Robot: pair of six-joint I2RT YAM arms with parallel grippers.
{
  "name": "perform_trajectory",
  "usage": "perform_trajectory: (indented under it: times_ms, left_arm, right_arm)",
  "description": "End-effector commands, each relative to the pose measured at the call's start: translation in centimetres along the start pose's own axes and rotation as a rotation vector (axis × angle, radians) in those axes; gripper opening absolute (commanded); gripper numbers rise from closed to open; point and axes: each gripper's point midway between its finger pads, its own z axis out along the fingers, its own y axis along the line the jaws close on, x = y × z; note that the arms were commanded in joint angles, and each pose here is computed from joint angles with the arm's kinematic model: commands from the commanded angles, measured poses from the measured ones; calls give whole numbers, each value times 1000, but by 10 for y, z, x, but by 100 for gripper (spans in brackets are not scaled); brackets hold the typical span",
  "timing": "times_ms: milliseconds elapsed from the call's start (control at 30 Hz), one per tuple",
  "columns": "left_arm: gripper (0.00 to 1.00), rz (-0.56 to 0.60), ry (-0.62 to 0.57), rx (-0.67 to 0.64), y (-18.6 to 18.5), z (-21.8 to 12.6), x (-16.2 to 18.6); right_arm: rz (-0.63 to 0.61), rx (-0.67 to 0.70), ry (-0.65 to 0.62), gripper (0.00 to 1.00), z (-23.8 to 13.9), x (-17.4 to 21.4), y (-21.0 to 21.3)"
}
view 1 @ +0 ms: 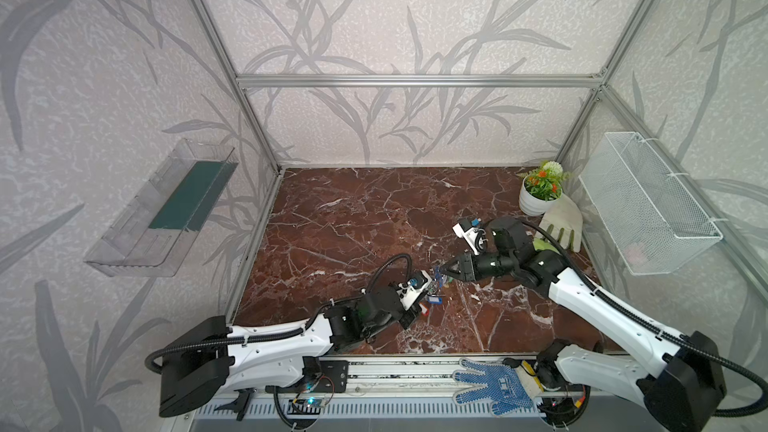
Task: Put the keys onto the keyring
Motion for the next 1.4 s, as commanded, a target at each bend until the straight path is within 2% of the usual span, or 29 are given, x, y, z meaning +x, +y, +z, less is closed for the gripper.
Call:
perform_trajectory:
  times_ms: [0,567,867,1167,1367]
  left_arm:
    - [0,-31,-125,-19,1,-2,-41]
    - [0,-41,-135,-8,0,-4,-40]
    - [0,-42,-134,-9,0,-4,-38]
    - [0,-48,-138,-12,1,-4,-39]
    - [0,-49,-134,-12,1,-3,-38]
  right_arm:
    - [-21,-41,-18,30,-7,-2,10]
    - [-16,-31,-20,21,-3,-4,4]
    - [-15,-7,-13,12,-2,-2,-2]
    - [-13,-14,-4,20,-3,5,-2]
    - [-14,-7,-7,18,-3,6,-4]
